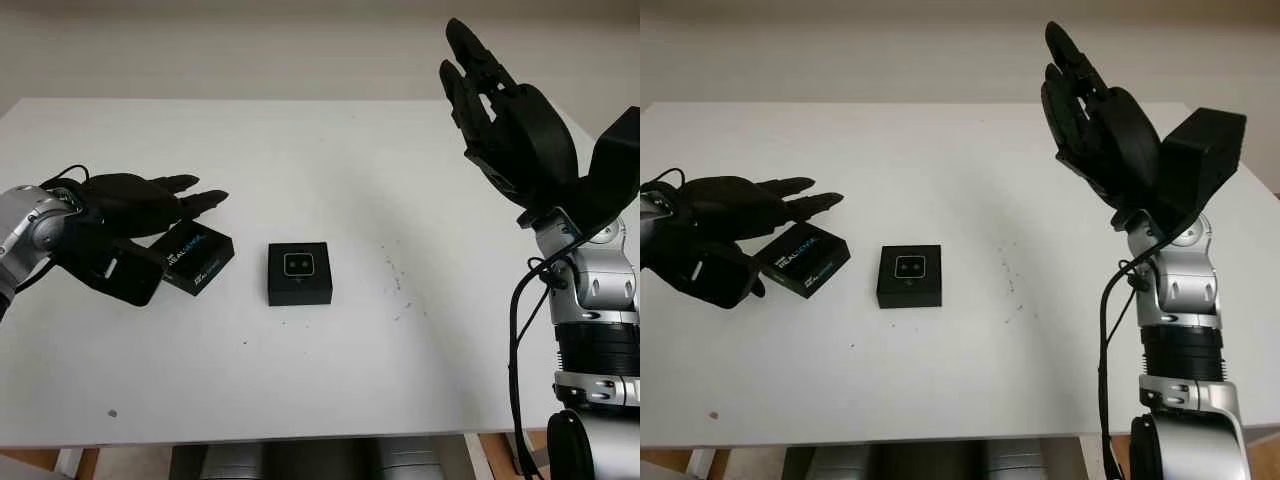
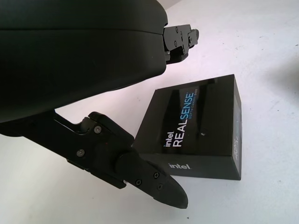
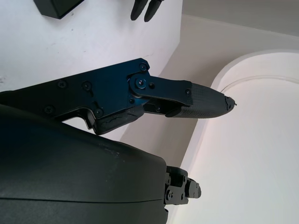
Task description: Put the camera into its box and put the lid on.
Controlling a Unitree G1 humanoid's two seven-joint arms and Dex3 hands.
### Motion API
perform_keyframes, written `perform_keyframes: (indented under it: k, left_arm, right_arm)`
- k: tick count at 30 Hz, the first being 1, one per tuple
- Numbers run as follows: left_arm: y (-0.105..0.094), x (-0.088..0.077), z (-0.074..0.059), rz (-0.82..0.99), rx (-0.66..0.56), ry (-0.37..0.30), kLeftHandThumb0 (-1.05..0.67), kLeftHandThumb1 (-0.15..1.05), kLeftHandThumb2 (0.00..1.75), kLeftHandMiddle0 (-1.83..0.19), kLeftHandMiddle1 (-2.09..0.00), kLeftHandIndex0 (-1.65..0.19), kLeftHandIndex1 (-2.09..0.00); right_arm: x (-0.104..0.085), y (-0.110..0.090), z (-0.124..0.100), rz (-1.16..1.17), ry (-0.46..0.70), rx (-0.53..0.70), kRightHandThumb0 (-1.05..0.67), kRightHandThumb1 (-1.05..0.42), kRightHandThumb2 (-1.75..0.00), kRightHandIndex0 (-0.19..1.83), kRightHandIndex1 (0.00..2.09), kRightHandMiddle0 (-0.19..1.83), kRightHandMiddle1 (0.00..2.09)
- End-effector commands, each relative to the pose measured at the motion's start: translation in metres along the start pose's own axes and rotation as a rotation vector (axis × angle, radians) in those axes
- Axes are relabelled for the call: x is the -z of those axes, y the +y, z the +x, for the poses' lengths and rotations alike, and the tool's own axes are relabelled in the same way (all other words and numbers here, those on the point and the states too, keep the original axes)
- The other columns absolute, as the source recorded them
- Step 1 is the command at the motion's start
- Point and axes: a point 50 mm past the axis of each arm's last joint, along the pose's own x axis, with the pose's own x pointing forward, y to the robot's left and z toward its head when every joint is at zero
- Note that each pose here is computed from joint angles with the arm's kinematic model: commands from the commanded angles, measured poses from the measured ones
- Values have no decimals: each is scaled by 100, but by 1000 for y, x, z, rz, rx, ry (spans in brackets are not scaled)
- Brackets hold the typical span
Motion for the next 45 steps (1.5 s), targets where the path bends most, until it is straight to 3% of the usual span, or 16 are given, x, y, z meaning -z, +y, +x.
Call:
perform_keyframes:
  k: [1, 10, 16, 20, 22, 23, 24, 25, 27, 28, 30, 33, 34, 38, 45]
  left_arm:
    - [8, -2, 4, 0, -22, -5, -55, 78, 6, 14, -6, 14, -6]
    - [2, -4, 20, -121, -10, -15, -55, 80, 6, 12, -6, 12, -6]
    - [-4, -6, 27, -245, -50, -28, -54, 80, 5, -4, -10, -3, -12]
    - [-6, -7, 30, -246, -47, -30, -58, 81, 6, -31, -16, -16, -15]
    - [-7, -9, 32, -219, -51, -27, -56, 82, 5, -19, -148, -27, -17]
    - [-8, -10, 32, -175, -51, -28, -55, 82, 5, -18, -164, -31, -18]
    - [-9, -12, 32, -140, -51, -32, -52, 84, 6, -11, -169, -41, -23]
    - [-9, -12, 32, -117, -50, -35, -47, 87, 6, -14, -150, -49, -34]
    - [-9, -14, 31, -78, -53, -56, -43, 90, 6, -21, -138, -47, -63]
    - [-9, -14, 30, -64, -55, -65, -38, 94, 6, -22, -162, -42, -104]
    - [-9, -16, 29, 0, -51, -66, -35, 101, 6, -25, -193, -31, -142]
    - [-8, -20, 28, 105, -58, -55, -38, 104, 14, -52, -208, -19, -186]
    - [-7, -23, 27, 141, -67, -52, -42, 105, 20, -71, -209, -27, -200]
    - [-1, -30, 23, 161, -128, -51, -46, 105, 32, -91, -209, -41, -209]
    - [8, -32, 12, 18, -255, -27, -41, 105, 32, -86, -209, -37, -209]
  right_arm:
    - [-2, -3, -3, -22, 6, 8, -67, -105, -59, -15, 5, -11, 5]
    - [3, -2, -8, -36, 13, 20, -66, -105, -61, -13, 6, -10, 6]
    - [6, 1, -10, -29, 12, 25, -61, -105, -61, -14, 5, -12, 5]
    - [7, 1, -11, -35, 22, 38, -61, -105, -60, -14, 6, -12, 5]
    - [7, 1, -11, -36, 25, 40, -60, -105, -60, -13, 6, -11, 5]
    - [7, 0, -12, -37, 26, 39, -60, -105, -60, -14, 6, -11, 5]
    - [6, 0, -12, -37, 27, 39, -60, -105, -60, -14, 5, -12, 5]
    - [6, 0, -12, -36, 27, 39, -60, -105, -60, -14, 5, -12, 5]
    - [6, 1, -12, -35, 26, 37, -60, -105, -60, -14, 5, -12, 5]
    - [6, 1, -12, -35, 26, 36, -60, -105, -60, -14, 5, -12, 5]
    - [7, 1, -12, -34, 25, 36, -59, -105, -59, -14, 5, -12, 5]
    - [7, 2, -12, -25, 25, 37, -61, -105, -58, -14, 5, -12, 5]
    - [7, 2, -12, -26, 23, 35, -63, -105, -55, -14, 6, -12, 5]
    - [8, 3, -12, -23, 17, 29, -63, -105, -55, -14, 5, -12, 5]
    - [9, 6, -14, -21, 16, 31, -64, -105, -52, -14, 5, -13, 5]
